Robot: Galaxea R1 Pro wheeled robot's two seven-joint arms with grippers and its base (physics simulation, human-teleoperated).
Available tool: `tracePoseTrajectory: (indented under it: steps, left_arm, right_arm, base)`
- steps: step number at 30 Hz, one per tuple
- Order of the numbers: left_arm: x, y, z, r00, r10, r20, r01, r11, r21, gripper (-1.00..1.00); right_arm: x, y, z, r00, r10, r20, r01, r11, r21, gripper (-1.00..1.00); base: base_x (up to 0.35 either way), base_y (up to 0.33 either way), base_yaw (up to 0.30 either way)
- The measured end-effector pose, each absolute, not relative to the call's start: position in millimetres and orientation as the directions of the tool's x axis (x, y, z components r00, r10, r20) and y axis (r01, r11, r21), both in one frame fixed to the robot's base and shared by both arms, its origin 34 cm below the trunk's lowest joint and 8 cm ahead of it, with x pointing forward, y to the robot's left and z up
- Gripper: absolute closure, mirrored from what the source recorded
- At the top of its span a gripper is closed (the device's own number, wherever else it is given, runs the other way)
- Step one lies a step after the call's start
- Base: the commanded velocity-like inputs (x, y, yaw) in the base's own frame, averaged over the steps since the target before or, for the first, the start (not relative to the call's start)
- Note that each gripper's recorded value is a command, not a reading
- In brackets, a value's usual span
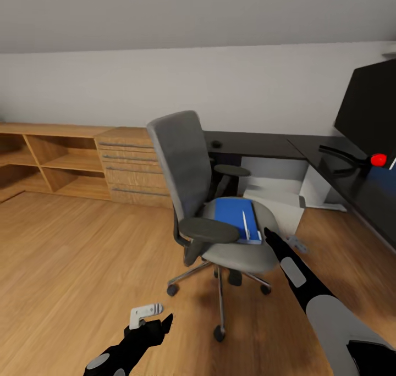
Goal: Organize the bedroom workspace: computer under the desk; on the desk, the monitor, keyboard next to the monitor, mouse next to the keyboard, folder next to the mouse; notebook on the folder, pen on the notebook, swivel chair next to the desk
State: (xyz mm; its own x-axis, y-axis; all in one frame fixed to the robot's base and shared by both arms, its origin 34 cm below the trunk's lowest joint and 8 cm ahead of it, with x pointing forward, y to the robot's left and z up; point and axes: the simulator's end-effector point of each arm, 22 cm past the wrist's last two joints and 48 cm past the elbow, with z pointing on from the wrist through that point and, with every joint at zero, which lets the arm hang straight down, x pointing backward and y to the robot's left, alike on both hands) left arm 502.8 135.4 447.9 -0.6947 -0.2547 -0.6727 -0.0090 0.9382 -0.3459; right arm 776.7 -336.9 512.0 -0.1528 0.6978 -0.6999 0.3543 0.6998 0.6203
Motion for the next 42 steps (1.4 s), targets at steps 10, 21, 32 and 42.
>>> tracePoseTrajectory:
  steps: [10, 21, 32, 42]
  left_arm:
    - [502.8, 135.4, 447.9, -0.695, -0.255, -0.673, -0.009, 0.938, -0.346, -1.0]
    - [502.4, 134.9, 446.8, -0.697, -0.254, -0.671, -0.009, 0.938, -0.346, -1.0]
    - [502.2, 134.5, 446.7, -0.697, -0.254, -0.67, -0.009, 0.938, -0.346, -1.0]
    - [502.2, 134.8, 446.6, -0.697, -0.254, -0.671, -0.009, 0.938, -0.346, -1.0]
  right_arm:
    - [776.5, -339.5, 512.5, -0.15, 0.696, -0.702, 0.357, 0.701, 0.618, -1.0]
    - [776.6, -339.8, 512.7, -0.151, 0.696, -0.702, 0.354, 0.701, 0.619, -1.0]
    - [776.3, -340.3, 512.3, -0.15, 0.697, -0.702, 0.356, 0.7, 0.619, -1.0]
    - [776.2, -340.1, 511.9, -0.151, 0.696, -0.702, 0.357, 0.701, 0.618, -1.0]
  base:
    - [0.0, 0.0, 0.266]
    - [0.0, 0.0, -0.088]
    - [0.0, 0.0, -0.187]
    - [0.0, 0.0, -0.009]
